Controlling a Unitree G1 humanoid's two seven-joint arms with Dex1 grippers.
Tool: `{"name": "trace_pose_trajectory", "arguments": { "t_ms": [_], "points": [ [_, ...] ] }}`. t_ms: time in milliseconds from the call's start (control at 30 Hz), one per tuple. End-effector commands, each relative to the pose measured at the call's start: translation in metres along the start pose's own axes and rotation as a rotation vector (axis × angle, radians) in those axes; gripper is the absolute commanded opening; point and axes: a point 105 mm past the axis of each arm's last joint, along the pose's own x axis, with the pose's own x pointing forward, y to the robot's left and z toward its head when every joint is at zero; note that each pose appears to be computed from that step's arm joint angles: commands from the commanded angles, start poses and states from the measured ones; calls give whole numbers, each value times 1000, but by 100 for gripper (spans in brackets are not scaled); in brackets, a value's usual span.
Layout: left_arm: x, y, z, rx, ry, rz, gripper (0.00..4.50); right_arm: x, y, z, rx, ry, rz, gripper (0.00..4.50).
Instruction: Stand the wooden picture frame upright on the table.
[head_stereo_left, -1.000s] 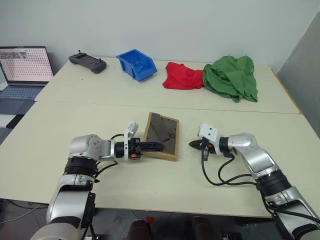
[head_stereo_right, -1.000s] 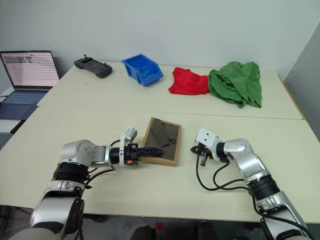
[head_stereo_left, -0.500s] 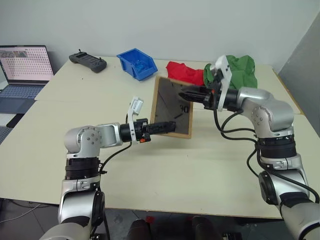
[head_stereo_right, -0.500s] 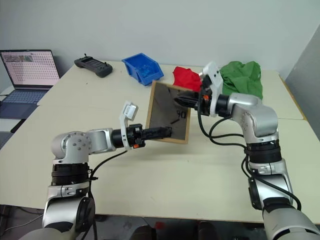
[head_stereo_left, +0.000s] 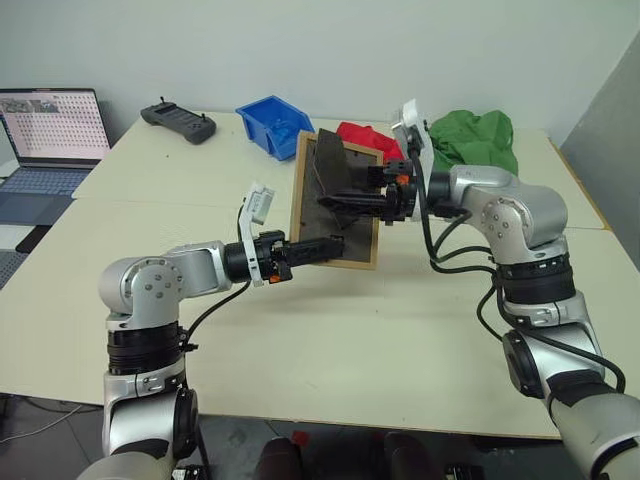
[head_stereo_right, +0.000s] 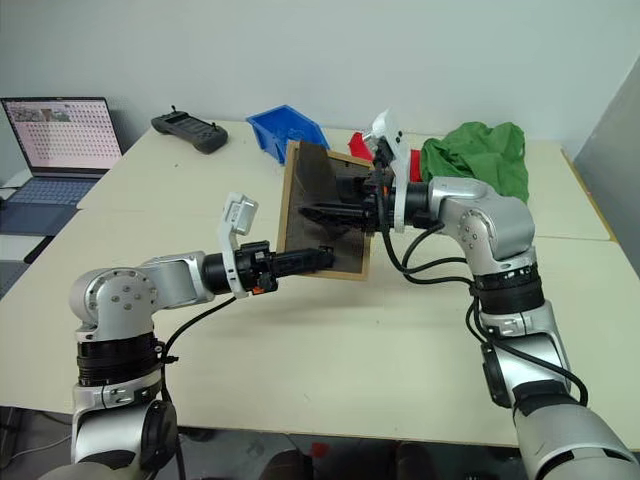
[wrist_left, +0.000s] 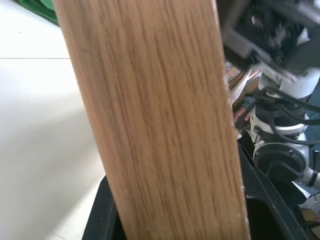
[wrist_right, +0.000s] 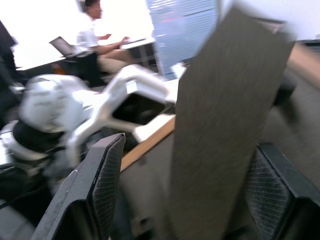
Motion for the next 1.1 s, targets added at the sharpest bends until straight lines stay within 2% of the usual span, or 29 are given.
{"name": "trace_pose_trajectory", "arguments": {
  "t_ms": [33,133,233,300,367,433,500,600,700,833,1000,1100],
  "points": [
    [-10,-11,10,3,-52,-46,131,-25,10,9,3,-19,8,345],
    [-14,-13,6,-42,-45,-59,131,-45,2,0,-3,14,-78,345],
    [-18,-15,1,-146,-21,-80,131,-71,-14,-6,-111,54,-245,345],
    [-21,-16,0,-237,-10,-122,131,-88,-27,-12,-401,133,-389,345],
    [-24,-19,6,-304,-21,-180,131,-102,-40,-24,-838,274,-506,345],
    [-25,-23,10,-344,-18,-225,131,-106,-46,-34,-1179,345,-543,345],
    [-25,-30,10,-369,12,-257,131,-97,-40,-39,-1435,314,-482,345],
    [-24,-37,10,-403,26,-277,131,-78,-33,-49,-1669,237,-376,345],
    [-20,-42,9,-422,32,-289,131,-61,-32,-49,-1770,153,-347,345],
    [-15,-44,-2,-423,56,-287,131,-42,-26,-30,-1843,-8,-382,345],
    [-15,-47,-5,-415,58,-295,131,-34,-27,-32,-1861,-37,-364,345],
    [-15,-48,-6,-409,54,-295,131,-37,-34,-24,-1850,-45,-426,345]
  ]
}}
